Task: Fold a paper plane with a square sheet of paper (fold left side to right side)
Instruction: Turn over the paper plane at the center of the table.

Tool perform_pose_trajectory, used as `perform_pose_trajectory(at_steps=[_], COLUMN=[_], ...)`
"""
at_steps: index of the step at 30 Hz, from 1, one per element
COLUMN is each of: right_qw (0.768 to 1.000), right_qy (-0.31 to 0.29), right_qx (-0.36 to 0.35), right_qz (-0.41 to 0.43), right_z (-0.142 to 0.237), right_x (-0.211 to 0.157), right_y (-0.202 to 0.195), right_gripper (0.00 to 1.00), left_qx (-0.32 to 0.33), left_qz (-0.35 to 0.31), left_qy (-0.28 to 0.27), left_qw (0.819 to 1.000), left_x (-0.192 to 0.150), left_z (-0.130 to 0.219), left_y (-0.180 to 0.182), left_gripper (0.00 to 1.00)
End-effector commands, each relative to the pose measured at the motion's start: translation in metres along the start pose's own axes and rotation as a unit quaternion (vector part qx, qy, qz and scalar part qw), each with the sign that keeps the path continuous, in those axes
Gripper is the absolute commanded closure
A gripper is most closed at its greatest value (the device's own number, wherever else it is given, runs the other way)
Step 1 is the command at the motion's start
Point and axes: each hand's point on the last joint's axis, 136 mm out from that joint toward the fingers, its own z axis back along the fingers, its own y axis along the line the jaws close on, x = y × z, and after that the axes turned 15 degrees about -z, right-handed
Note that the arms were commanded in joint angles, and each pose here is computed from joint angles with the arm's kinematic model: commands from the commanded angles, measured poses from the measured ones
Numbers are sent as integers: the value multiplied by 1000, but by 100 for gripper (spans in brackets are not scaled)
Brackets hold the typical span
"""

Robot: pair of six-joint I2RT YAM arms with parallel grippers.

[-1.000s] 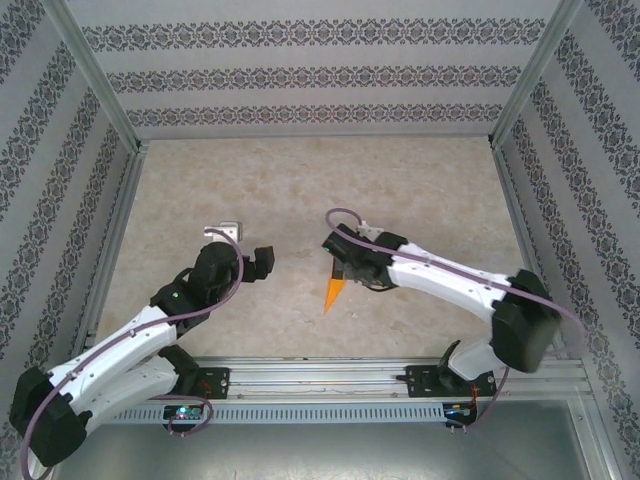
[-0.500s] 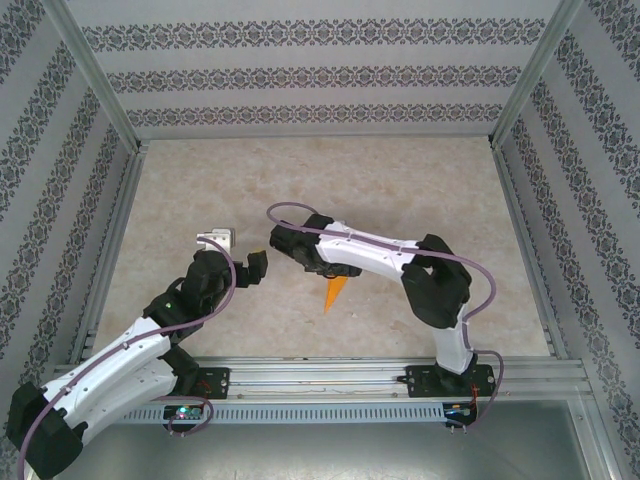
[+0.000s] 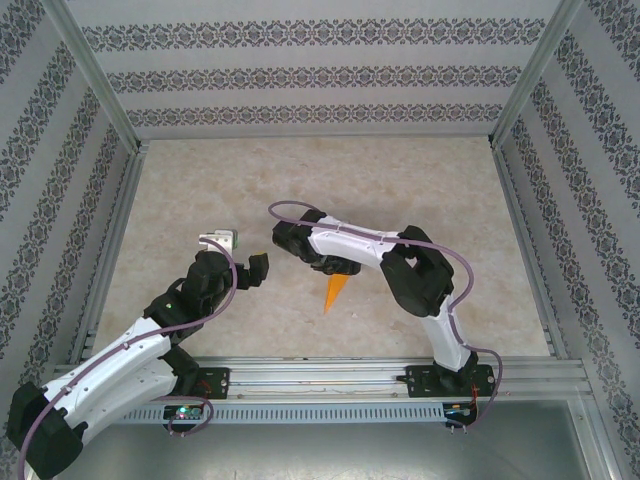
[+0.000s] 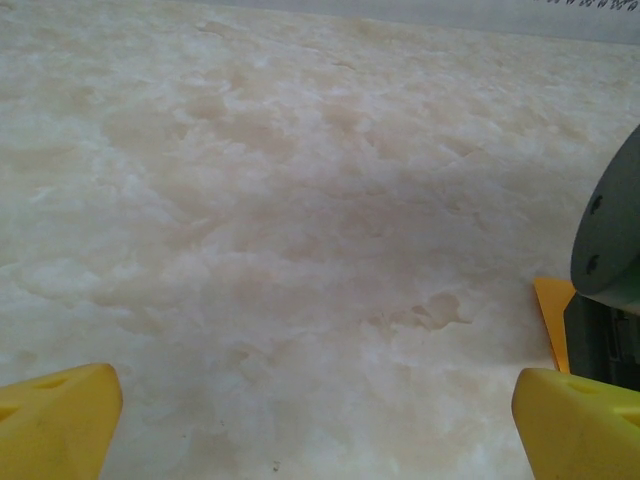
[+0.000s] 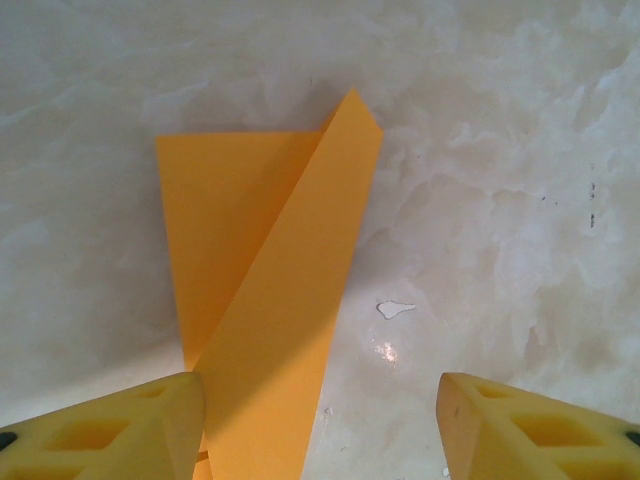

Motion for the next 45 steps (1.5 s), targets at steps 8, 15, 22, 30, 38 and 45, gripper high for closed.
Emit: perform_pose_trajectory(at_steps=[8,15,22,30,38,45], right_qw=[1000,1000,1000,999,1000,995], right_qy=[11,16,21,26,15,-20], right_qx=[8,-4,-14,-18,6,98], right_qz=[0,-1,-6,-12,-23,-12], right_z=[-9,-15,-20,-23,-2,37], right_x=[-5,-10,-13,-16,-3,23], right_y=[12,8,4,1,-4,-6], right_gripper=[37,40,53,67,99,100], left_qx=[-2,-3,-3,0,10,28], left_qz=[-5,-6,-6,-8,-11,0], left_qy=[1,4,4,5,7,-1], left_qw=[1000,1000,1000,1000,1000,1000], left_x=[-3,-4,-4,-4,-3,7], left_z=[-1,-1,-1,0,3,14], left_y=[2,1,1,2,7,16], left_gripper=[0,0,0,0,0,0])
